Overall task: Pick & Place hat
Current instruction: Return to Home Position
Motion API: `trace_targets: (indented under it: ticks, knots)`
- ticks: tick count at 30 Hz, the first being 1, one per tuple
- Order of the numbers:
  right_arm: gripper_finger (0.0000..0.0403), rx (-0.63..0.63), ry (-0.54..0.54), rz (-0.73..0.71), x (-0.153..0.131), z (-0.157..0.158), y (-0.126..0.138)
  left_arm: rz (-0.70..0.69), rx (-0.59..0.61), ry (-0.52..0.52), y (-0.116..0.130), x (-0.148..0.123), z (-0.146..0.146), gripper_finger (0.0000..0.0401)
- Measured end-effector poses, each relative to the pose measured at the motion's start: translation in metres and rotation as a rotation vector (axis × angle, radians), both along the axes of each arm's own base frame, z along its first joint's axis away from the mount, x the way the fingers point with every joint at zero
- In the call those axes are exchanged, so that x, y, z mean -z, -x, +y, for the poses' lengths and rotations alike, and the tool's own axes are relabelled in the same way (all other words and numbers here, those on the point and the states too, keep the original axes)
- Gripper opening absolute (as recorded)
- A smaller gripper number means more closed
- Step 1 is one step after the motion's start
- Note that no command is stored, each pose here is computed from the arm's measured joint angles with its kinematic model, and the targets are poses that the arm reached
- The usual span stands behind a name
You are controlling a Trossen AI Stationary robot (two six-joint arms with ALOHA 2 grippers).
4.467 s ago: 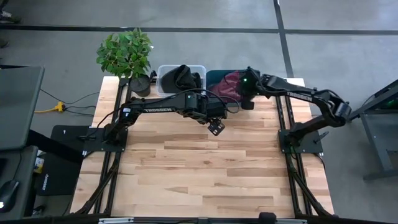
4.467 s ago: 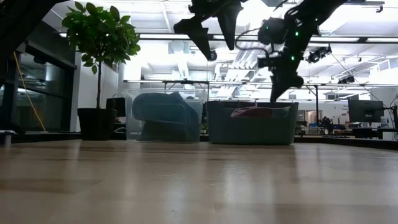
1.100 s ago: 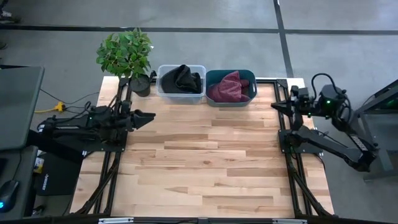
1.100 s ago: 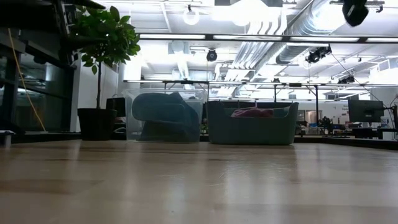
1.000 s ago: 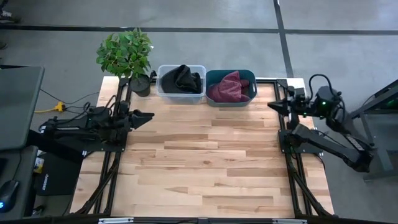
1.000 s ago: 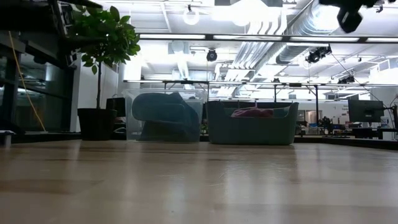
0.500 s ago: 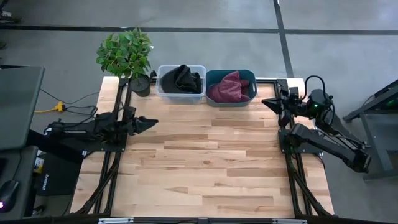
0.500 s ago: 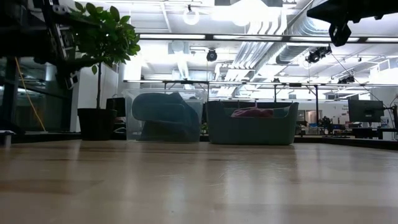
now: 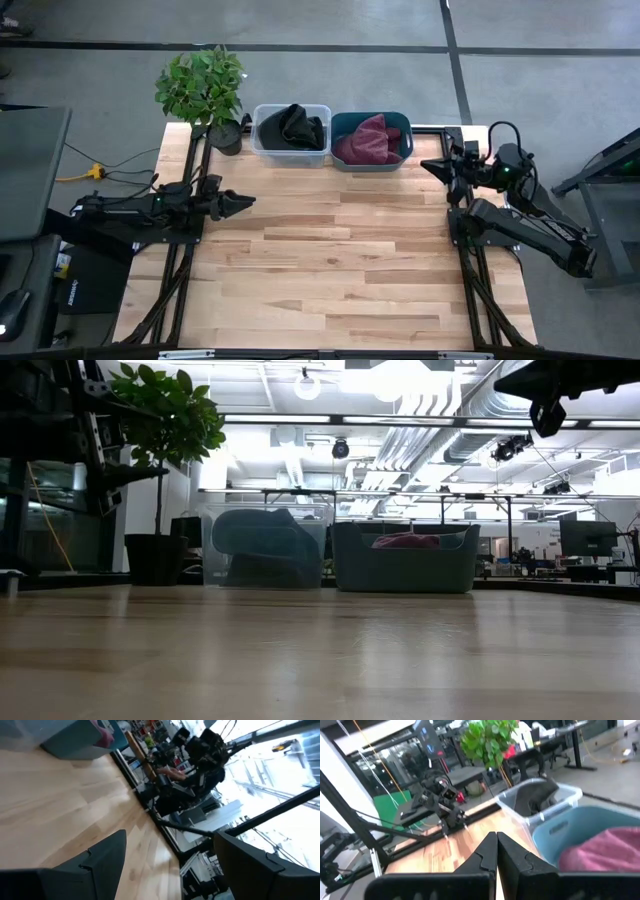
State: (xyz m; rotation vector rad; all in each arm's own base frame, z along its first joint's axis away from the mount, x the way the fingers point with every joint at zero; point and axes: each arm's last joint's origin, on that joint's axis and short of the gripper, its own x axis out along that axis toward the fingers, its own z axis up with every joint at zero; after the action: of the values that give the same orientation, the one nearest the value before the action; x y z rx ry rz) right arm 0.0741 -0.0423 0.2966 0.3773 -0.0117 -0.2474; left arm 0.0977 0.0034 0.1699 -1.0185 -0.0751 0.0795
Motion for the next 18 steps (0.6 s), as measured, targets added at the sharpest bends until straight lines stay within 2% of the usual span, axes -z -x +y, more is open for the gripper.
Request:
trace_targets:
  ticks: [5,9,15,18]
  knots:
    - [0.0000,0.000,-0.060,0.080,0.009,0.001,0.001,0.052,0.027,-0.020,-0.003,0.004,-0.001,0.0284]
    - [0.0000,0.000,-0.111,0.146,0.017,0.001,0.002,0.103,0.045,-0.097,-0.005,0.008,-0.001,0.0284]
    - [0.0000,0.000,-0.204,0.183,0.023,0.002,0.003,0.135,0.050,-0.095,-0.007,0.011,-0.001,0.0284]
    - [0.0000,-0.007,-0.181,0.177,0.023,0.002,0.002,0.136,0.051,-0.095,-0.007,0.011,-0.001,0.0284]
